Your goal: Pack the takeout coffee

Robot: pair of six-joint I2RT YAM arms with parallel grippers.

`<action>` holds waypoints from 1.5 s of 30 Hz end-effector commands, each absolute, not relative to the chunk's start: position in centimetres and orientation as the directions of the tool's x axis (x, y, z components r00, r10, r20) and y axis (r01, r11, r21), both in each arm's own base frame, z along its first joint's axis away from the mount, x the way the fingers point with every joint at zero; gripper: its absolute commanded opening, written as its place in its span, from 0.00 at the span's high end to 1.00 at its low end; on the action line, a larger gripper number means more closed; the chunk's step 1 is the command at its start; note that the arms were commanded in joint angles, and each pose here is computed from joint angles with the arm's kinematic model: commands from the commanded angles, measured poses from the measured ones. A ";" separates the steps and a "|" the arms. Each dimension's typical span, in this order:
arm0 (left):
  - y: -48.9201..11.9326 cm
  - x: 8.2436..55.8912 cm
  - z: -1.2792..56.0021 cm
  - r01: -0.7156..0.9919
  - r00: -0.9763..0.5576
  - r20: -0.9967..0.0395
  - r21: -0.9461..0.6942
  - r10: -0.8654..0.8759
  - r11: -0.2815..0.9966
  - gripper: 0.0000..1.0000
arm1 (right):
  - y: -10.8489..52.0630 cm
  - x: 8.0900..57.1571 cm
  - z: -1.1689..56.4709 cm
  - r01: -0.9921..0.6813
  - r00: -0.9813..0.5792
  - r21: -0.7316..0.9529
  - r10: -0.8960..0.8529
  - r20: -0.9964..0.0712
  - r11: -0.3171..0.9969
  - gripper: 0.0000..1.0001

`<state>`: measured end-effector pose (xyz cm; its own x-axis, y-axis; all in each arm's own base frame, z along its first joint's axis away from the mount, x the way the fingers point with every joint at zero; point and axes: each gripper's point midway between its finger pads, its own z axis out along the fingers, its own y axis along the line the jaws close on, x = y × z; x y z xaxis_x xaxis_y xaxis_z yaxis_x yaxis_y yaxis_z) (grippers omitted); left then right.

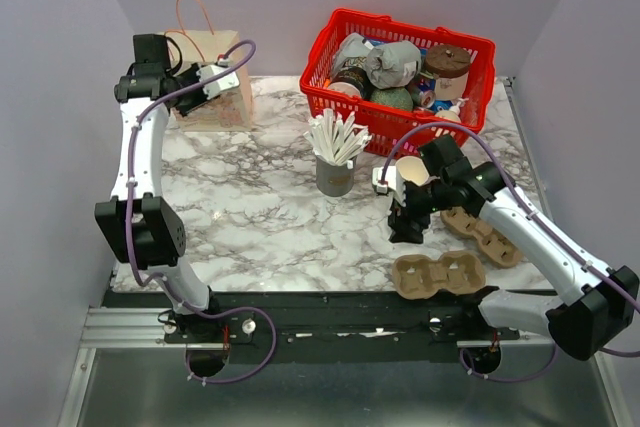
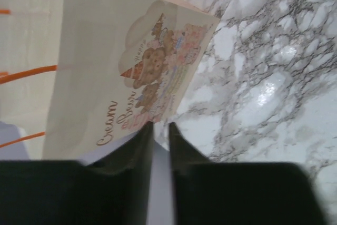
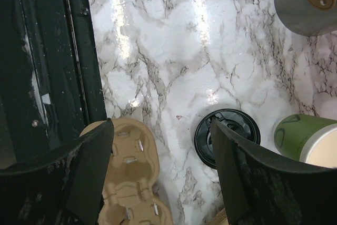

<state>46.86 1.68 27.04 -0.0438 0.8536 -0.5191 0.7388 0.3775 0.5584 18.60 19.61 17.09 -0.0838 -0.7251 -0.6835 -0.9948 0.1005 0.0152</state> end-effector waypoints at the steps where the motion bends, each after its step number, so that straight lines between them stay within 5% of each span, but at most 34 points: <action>1: -0.2 47.3 32.7 0.612 0.115 -0.512 0.712 0.851 0.345 0.38 | 20.5 19.2 18.3 -0.995 -0.075 0.007 -0.692 -0.718 0.101 0.17; 9: -1.5 51.6 34.2 0.603 0.158 -0.491 0.735 0.857 0.310 0.26 | 20.4 19.3 18.4 -0.994 -0.079 0.002 -0.690 -0.719 0.112 0.17; 26: -2.1 56.0 30.2 0.688 0.142 -0.468 0.681 0.872 0.253 0.32 | 19.3 18.8 17.3 -0.991 -0.093 -0.007 -0.712 -0.696 0.137 0.17; 45: -1.2 50.0 27.2 0.799 0.026 -0.395 0.561 0.918 0.218 0.92 | 19.5 19.1 17.0 -0.991 -0.092 -0.008 -0.712 -0.696 0.136 0.17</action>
<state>53.56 -1.34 25.61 0.0492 0.9025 -0.4278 0.7817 0.2318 0.5790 18.65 19.50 17.29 -0.0905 -0.7144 -0.6938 -0.9924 0.1231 0.0027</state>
